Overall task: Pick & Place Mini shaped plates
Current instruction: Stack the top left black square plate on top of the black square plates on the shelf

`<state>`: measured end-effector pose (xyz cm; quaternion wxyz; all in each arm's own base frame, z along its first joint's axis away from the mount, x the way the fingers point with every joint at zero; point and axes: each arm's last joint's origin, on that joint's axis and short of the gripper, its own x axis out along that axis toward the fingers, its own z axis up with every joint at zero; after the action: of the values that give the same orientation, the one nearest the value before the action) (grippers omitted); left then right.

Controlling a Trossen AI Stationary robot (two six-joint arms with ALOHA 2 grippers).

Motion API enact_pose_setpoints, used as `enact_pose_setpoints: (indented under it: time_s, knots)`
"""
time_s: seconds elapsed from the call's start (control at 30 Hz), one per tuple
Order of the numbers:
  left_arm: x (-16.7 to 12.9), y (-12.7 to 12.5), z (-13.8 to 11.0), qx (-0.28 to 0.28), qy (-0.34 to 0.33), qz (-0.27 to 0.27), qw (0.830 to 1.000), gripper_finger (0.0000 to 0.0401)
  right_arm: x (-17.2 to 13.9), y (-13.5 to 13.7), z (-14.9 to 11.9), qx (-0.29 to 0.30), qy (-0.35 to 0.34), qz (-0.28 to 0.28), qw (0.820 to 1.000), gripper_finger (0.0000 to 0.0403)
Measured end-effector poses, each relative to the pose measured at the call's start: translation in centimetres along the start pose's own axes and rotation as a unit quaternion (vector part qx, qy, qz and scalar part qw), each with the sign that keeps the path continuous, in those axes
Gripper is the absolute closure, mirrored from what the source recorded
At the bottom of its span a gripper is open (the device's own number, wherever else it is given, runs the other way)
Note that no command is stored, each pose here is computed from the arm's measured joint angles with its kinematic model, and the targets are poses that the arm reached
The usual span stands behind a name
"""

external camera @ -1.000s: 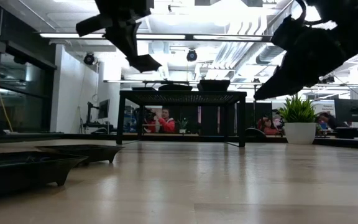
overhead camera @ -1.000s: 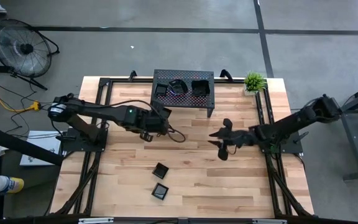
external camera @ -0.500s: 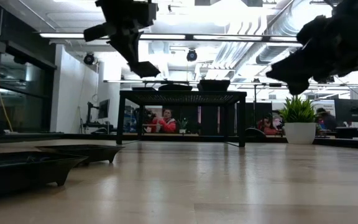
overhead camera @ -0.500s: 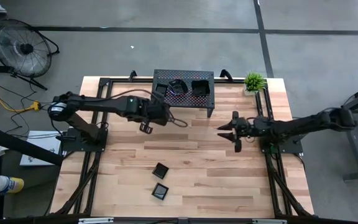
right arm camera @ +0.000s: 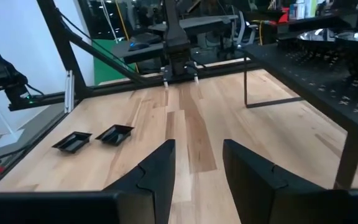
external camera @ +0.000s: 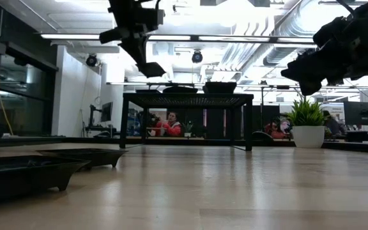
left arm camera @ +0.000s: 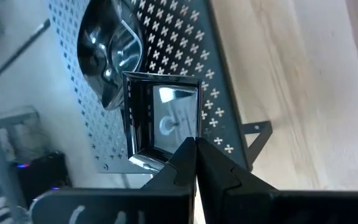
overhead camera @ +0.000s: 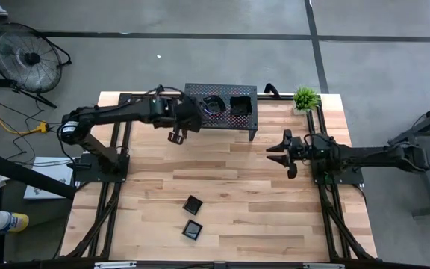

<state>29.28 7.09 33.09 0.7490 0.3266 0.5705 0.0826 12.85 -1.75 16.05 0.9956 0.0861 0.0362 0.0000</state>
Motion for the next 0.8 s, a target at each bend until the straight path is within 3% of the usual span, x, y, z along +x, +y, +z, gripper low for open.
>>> enact_pose_setpoints:
  time_s: [0.2, 0.53, 0.7, 0.8]
  knots:
    - [0.7, 1.1, -1.0, -0.042, 0.003, -0.007, 0.999, 0.0401, -0.1, -0.4, 0.0, -0.002, 0.003, -0.003, 1.0, 0.0273]
    - [0.9, 1.5, -1.2, -0.044, 0.001, -0.008, 0.999, 0.0401, -0.1, -0.4, 0.0, 0.003, 0.005, -0.001, 1.0, 0.0273]
    - [0.9, 1.5, -1.1, -0.044, -0.004, -0.014, 0.999, 0.0401, -0.1, 0.0, 0.2, 0.001, 0.0, 0.059, 0.998, 0.0273]
    - [0.9, 1.5, -1.1, -0.045, -0.005, -0.015, 0.999, 0.0401, -0.4, 0.0, 0.7, -0.006, -0.021, 0.064, 0.998, 0.0273]
